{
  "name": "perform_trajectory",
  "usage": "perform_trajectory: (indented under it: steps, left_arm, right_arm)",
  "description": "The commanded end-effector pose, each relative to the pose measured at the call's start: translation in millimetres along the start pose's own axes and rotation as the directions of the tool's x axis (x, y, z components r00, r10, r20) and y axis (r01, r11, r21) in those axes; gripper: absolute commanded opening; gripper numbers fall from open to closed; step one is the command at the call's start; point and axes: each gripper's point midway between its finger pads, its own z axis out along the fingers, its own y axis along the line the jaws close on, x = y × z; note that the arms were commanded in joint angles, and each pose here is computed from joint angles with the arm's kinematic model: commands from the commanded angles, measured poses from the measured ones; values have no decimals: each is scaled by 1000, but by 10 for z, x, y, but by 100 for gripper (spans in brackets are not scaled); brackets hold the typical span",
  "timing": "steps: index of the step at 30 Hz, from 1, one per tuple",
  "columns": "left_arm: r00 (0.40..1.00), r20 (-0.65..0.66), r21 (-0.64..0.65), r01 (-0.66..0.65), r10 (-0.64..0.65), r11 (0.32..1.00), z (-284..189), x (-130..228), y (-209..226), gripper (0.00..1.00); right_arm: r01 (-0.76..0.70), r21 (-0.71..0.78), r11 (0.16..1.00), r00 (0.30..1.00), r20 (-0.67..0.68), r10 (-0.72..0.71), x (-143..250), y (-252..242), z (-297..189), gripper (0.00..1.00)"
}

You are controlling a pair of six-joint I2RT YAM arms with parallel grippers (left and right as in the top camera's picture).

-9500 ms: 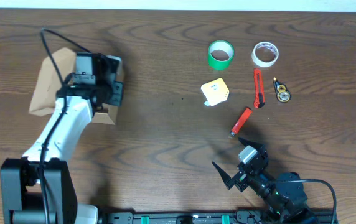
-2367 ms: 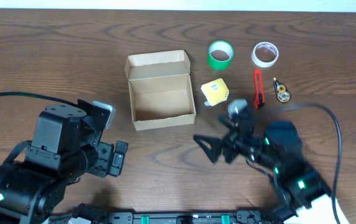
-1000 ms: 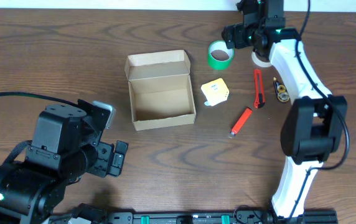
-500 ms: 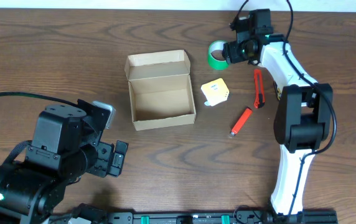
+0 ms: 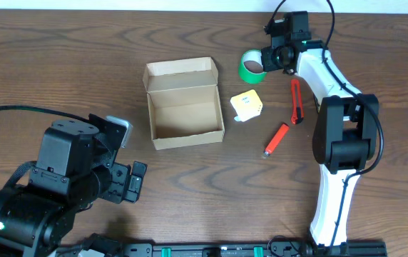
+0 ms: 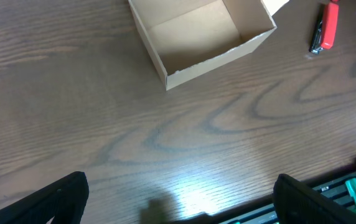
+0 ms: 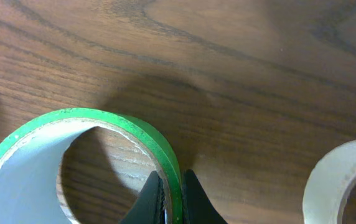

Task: Pack container
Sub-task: 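Grasp the green tape roll with the right gripper and lift, then carry the green tape over the box and lower it inside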

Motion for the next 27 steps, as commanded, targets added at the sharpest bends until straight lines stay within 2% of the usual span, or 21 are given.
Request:
perform_trajectory:
  steps: [1,7,12,16,20,27]
  left_arm:
    - [1000,4,-2,-13,13,1000,-16,-8,4,95]
    - [1000,4,-2,-13,13,1000,-17,-9,4,95]
    - [1000,4,-2,-13,13,1000,-17,-9,4,95]
    - [1000,4,-2,-13,13,1000,-16,-8,4,95]
    - [1000,4,-2,-13,13,1000,-16,-8,4,95]
    - [1000,4,-2,-13,13,1000,-16,-8,4,95]
  right_arm:
    - [-41,-14,999,998,55,42,-301,70,-168,1]
    - [6,-37,999,989,149,-1,-876,375,-890,1]
    - [64,-73,995,984,173,-50,-1038,838,-1493,1]
    - [81,-129,988,991,117,-66,-851,1358,-1788,1]
    - [50,-173,984,999,-5,-52,-488,1864,-1849,1]
    - [-36,21,999,988,-152,39,56,2155,-1838,1]
